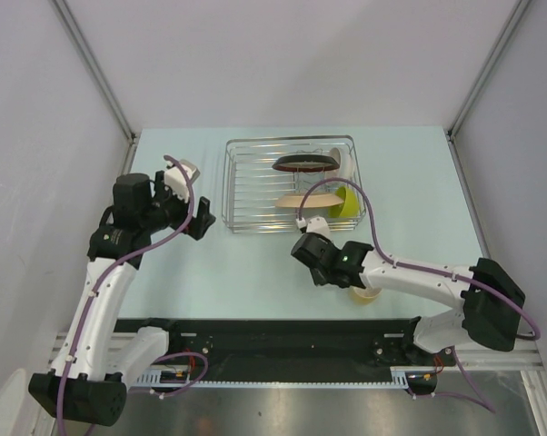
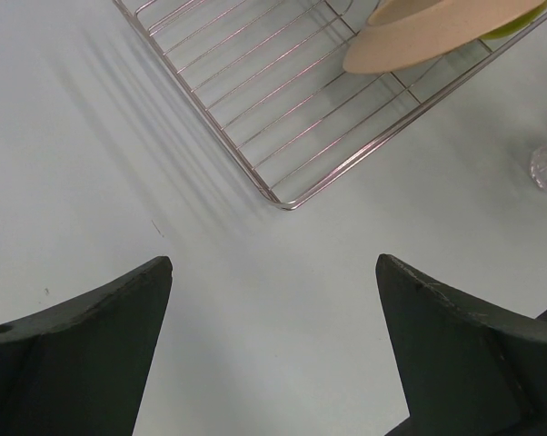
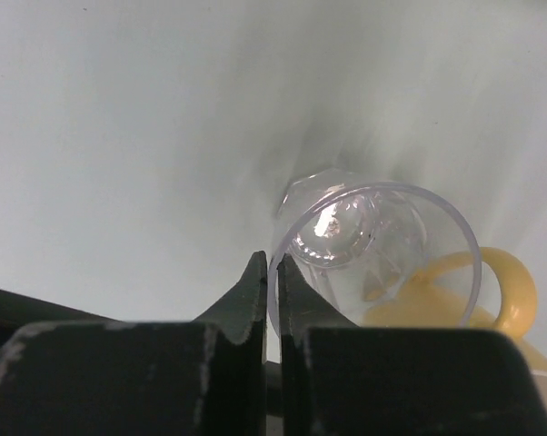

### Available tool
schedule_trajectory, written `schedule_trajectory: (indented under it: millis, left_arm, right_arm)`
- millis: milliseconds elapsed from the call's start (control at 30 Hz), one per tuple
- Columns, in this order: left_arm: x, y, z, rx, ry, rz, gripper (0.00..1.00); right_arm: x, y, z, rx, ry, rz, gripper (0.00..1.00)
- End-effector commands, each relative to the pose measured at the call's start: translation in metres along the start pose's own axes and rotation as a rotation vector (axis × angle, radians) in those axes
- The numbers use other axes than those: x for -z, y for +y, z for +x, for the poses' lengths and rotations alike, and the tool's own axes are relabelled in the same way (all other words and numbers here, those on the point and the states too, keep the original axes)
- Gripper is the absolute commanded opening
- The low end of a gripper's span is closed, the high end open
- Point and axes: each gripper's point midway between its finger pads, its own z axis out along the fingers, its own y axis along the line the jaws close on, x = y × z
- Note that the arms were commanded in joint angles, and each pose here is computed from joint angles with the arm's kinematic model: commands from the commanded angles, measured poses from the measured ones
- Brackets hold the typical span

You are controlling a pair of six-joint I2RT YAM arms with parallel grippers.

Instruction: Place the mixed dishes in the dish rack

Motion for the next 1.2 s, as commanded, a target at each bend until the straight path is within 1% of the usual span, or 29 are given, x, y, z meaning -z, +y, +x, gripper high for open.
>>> schedule_trajectory:
  millis: [0, 67, 100, 167, 200, 233, 300, 333, 367, 400, 467, 533, 567, 600, 700, 767, 967, 1033, 1167]
  left_arm:
    - [0.013, -0.004, -0.022, 0.045, -0.055, 0.001, 1.0]
    - [0.015, -0.01, -0.028, 0.064, -0.066, 0.032, 1.0]
    - [0.019, -0.013, -0.034, 0.084, -0.073, 0.044, 1.0]
    - [0.02, -0.023, -0.04, 0.116, -0.078, 0.107, 1.0]
    - [0.023, -0.028, -0.045, 0.151, -0.082, 0.135, 1.0]
    - [0.025, -0.031, -0.048, 0.175, -0.086, 0.161, 1.0]
    - [0.029, -0.043, -0.056, 0.25, -0.108, 0.27, 1.0]
    - [0.029, -0.046, -0.058, 0.275, -0.113, 0.306, 1.0]
    - [0.035, -0.054, -0.063, 0.287, -0.133, 0.388, 1.0]
    - [0.038, -0.057, -0.068, 0.334, -0.143, 0.424, 1.0]
    - [0.044, -0.065, -0.074, 0.367, -0.162, 0.535, 1.0]
    - [0.047, -0.073, -0.081, 0.407, -0.16, 0.637, 1.0]
    - [0.049, -0.076, -0.083, 0.427, -0.156, 0.683, 1.0]
    - [0.056, -0.084, -0.088, 0.463, -0.153, 0.783, 1.0]
    - [0.055, -0.085, -0.089, 0.592, -0.104, 0.922, 1.0]
    - [0.052, -0.084, -0.087, 0.613, -0.094, 0.949, 1.0]
    - [0.046, -0.086, -0.074, 0.644, -0.056, 0.992, 1.0]
    - [0.047, -0.087, -0.074, 0.616, -0.064, 1.004, 1.0]
    - [0.048, -0.092, -0.071, 0.607, -0.055, 1.032, 1.0]
  right_arm:
    - [0.02, 0.016, -0.031, -0.076, -0.077, -0.146, 0.0]
    - [0.04, 0.031, -0.056, -0.115, -0.118, -0.257, 0.0]
    - [0.057, 0.038, -0.072, -0.136, -0.168, -0.324, 0.0]
    - [0.09, 0.06, -0.094, -0.139, -0.224, -0.49, 0.0]
    - [0.117, 0.067, -0.116, -0.16, -0.318, -0.591, 0.0]
    - [0.134, 0.076, -0.12, -0.162, -0.333, -0.685, 0.0]
    - [0.161, 0.075, -0.146, -0.216, -0.424, -0.792, 0.0]
    - [0.181, 0.077, -0.15, -0.237, -0.43, -0.88, 0.0]
    - [0.187, 0.071, -0.16, -0.266, -0.46, -0.905, 0.0]
    - [0.202, 0.072, -0.172, -0.274, -0.509, -0.961, 0.0]
    - [0.222, 0.074, -0.179, -0.297, -0.521, -1.06, 0.0]
    - [0.24, 0.073, -0.194, -0.31, -0.571, -1.149, 0.0]
    - [0.242, 0.076, -0.197, -0.336, -0.557, -1.182, 0.0]
    - [0.248, 0.074, -0.204, -0.341, -0.582, -1.212, 0.0]
    - [0.249, 0.076, -0.213, -0.364, -0.588, -1.248, 0.0]
    - [0.244, 0.08, -0.216, -0.375, -0.573, -1.265, 0.0]
    - [0.251, 0.084, -0.228, -0.416, -0.57, -1.356, 0.0]
    - [0.251, 0.085, -0.231, -0.434, -0.569, -1.378, 0.0]
    - [0.25, 0.087, -0.238, -0.464, -0.571, -1.427, 0.0]
